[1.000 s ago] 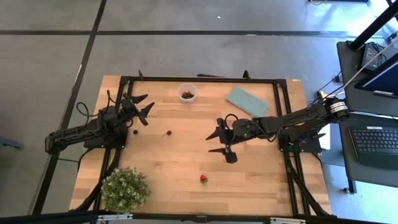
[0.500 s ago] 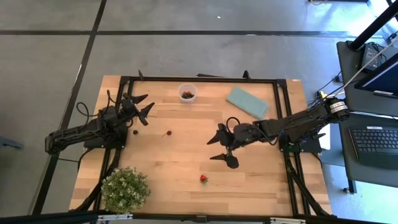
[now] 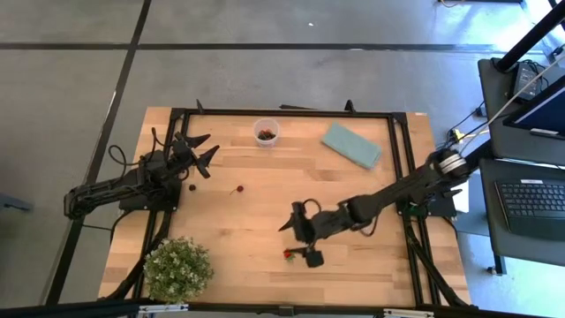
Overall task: Pick and placing Produce into tupperware
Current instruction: Put the red strawberry into the transparent container
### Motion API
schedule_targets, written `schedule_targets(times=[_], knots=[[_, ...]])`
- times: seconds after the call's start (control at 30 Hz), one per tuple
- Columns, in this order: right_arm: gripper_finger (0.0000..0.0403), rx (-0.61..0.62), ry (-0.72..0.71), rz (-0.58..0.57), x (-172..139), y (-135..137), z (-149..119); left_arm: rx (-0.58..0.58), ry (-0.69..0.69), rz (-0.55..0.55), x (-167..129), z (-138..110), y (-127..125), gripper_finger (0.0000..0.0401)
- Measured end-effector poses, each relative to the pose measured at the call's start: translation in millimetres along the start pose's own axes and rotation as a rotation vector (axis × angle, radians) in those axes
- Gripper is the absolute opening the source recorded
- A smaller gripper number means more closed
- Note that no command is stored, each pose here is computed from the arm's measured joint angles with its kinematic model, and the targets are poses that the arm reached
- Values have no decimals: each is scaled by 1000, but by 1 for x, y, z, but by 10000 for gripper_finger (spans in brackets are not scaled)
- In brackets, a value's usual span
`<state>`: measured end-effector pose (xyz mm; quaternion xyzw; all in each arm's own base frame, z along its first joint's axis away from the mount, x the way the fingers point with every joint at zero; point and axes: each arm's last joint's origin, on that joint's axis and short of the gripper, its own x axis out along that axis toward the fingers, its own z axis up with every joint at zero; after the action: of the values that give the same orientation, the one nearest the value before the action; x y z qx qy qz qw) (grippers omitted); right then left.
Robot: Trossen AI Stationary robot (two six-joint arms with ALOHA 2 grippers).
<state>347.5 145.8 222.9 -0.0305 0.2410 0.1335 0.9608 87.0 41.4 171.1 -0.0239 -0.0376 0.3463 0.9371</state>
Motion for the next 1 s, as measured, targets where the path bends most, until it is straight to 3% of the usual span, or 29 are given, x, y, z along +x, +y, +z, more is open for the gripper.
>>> schedule_targets(times=[0.23,0.43,0.73,1.0], knots=[[301,98,94,-11,31,4,-29,0,0,0,0,0,0,247],[301,114,173,32,48,29,-57,0,0,0,0,0,0,247],[301,206,184,-131,59,46,-79,0,0,0,0,0,0,247],[301,235,224,-161,68,45,-93,0,0,0,0,0,0,247]])
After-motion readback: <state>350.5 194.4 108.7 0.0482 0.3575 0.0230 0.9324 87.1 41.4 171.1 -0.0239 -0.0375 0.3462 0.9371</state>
